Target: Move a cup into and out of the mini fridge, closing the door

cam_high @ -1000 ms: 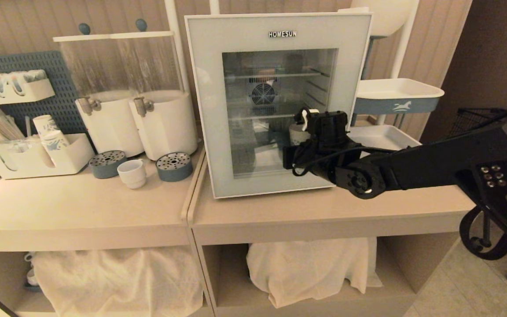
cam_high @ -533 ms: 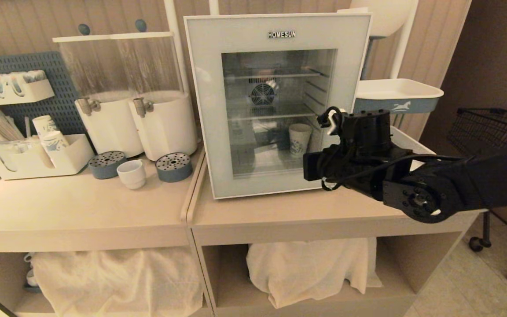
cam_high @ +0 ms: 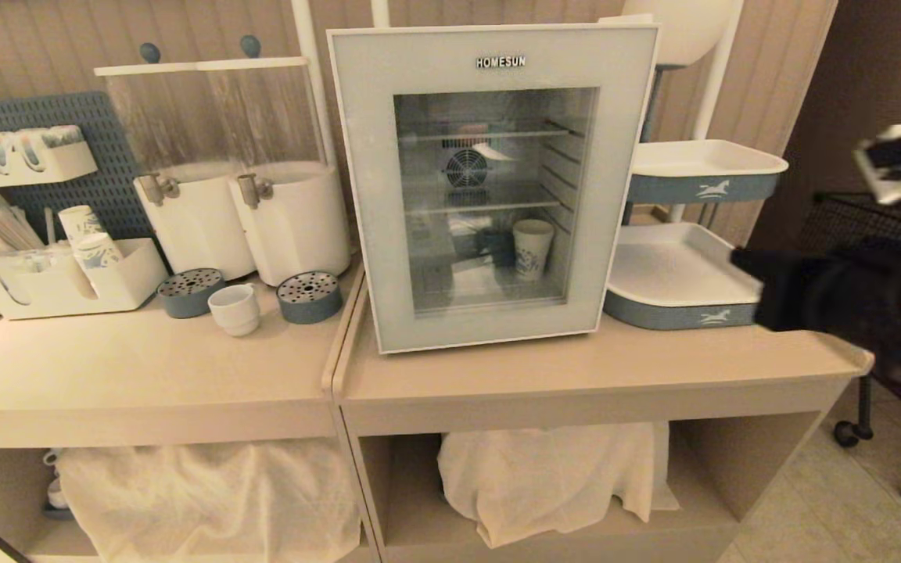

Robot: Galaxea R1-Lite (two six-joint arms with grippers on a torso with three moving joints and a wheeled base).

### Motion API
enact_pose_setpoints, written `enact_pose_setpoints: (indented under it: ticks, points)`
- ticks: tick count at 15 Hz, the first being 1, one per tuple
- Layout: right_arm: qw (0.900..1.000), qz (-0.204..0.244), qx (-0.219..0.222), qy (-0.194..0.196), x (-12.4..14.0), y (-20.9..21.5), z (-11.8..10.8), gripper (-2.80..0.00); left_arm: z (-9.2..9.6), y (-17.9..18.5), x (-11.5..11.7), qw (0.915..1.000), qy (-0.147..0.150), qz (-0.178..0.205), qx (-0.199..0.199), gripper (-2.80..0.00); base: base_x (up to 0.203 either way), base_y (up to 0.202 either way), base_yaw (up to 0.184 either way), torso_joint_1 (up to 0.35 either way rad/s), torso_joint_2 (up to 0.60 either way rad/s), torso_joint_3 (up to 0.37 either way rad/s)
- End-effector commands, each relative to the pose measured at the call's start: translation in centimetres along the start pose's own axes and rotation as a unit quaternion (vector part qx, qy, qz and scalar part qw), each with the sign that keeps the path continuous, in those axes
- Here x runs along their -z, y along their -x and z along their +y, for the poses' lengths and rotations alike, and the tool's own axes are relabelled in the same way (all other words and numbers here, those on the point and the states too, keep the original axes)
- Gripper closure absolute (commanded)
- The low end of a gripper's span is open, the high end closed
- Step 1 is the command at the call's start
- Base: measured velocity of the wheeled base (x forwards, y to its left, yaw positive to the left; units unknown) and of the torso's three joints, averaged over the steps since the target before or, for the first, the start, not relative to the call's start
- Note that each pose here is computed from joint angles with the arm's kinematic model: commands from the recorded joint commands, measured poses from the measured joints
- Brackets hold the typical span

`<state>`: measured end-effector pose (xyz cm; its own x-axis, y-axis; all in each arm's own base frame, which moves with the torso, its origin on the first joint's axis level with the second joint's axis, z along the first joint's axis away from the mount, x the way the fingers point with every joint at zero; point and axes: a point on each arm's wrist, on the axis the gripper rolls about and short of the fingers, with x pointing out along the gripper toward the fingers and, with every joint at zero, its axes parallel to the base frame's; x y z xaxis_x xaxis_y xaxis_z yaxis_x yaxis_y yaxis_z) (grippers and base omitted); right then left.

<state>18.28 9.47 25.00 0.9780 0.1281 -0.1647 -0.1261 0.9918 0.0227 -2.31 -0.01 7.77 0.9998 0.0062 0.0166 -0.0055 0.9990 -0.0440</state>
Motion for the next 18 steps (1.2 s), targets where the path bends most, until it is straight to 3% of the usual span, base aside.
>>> enact_pose_setpoints:
  ticks: [1,4,7,8,10,12,14,18]
  points:
    - [0.993,-0.086,0.073,-0.043,-1.3,9.1,-4.2,0.00,0.0,0.0,0.0,1.0000,0.000,0.001,0.000,0.00,0.000,0.000,0.000,0.000,0.00,0.000]
    - [0.966,-0.103,0.225,-0.073,1.1,15.8,-7.6,0.00,0.0,0.0,0.0,1.0000,0.000,0.001,0.000,0.00,0.000,0.000,0.000,0.000,0.00,0.000]
    - [0.918,-0.101,0.374,-0.083,4.3,18.4,-8.8,0.00,0.0,0.0,0.0,1.0000,0.000,0.001,0.000,0.00,0.000,0.000,0.000,0.000,0.00,0.000]
    - [0.913,-0.112,0.381,-0.088,5.5,19.6,-8.8,0.00,0.0,0.0,0.0,1.0000,0.001,0.001,0.000,0.00,0.000,0.000,0.000,0.000,0.00,0.000]
    - [0.915,-0.129,0.371,-0.096,8.1,21.4,-8.8,0.00,0.0,0.0,0.0,1.0000,0.001,0.001,0.000,0.00,0.000,0.000,0.000,0.000,0.00,0.000]
    - [0.899,-0.140,0.392,-0.136,9.8,21.0,-8.9,0.00,0.0,0.0,0.0,1.0000,0.001,0.001,0.000,0.00,0.000,0.000,0.000,0.000,0.00,0.000]
    - [0.885,-0.182,0.399,-0.158,9.4,20.9,-8.9,0.00,0.0,0.0,0.0,1.0000,0.001,0.001,0.000,0.00,0.000,0.000,0.000,0.000,0.00,0.000]
    - [0.860,-0.198,0.450,-0.137,8.6,21.7,-8.7,0.00,0.0,0.0,0.0,1.0000,0.001,0.001,0.000,0.00,0.000,0.000,0.000,0.000,0.00,0.000]
